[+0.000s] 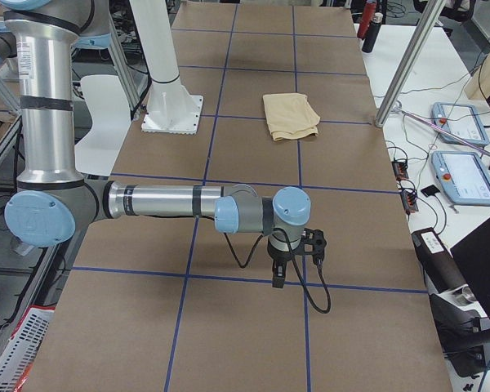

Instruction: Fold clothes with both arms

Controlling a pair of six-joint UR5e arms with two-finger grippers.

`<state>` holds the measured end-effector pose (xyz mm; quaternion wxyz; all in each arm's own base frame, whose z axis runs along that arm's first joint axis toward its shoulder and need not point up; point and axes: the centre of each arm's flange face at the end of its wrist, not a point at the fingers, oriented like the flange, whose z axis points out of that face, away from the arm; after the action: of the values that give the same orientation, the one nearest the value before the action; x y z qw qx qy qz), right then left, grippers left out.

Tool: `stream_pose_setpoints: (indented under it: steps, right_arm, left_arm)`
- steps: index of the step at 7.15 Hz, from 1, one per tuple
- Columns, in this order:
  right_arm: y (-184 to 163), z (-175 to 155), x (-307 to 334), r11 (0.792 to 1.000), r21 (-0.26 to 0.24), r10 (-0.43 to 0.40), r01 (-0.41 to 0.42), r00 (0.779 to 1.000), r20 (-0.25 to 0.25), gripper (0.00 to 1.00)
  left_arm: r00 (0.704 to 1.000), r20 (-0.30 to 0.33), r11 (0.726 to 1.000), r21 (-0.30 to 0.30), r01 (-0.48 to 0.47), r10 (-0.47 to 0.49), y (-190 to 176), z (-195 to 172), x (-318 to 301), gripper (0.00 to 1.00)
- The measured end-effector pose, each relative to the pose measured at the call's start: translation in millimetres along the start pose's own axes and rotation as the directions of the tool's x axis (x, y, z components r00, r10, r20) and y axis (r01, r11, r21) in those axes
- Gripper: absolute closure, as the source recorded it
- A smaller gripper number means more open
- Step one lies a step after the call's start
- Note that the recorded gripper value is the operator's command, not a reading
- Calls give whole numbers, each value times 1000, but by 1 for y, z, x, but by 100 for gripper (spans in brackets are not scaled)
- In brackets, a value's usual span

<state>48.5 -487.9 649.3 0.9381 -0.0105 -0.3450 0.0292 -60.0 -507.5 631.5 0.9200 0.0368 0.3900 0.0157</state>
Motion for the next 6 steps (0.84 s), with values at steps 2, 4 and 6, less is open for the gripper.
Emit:
stream_pose_setpoints:
  steps: [2, 4, 6]
  right_arm:
    - [0, 0, 0, 1000, 0, 0, 0, 1000, 0, 0]
    - [0, 0, 0, 1000, 1, -1, 1, 1000, -1, 0]
    - [0, 0, 0, 1000, 2, -1, 1, 1000, -3, 0]
  left_arm:
    - [999, -17, 999, 0, 33, -32, 0, 0, 2, 0]
    - [999, -24, 999, 0, 37, -37, 0, 0, 2, 0]
    - [999, -24, 999, 0, 37, -37, 0, 0, 2, 0]
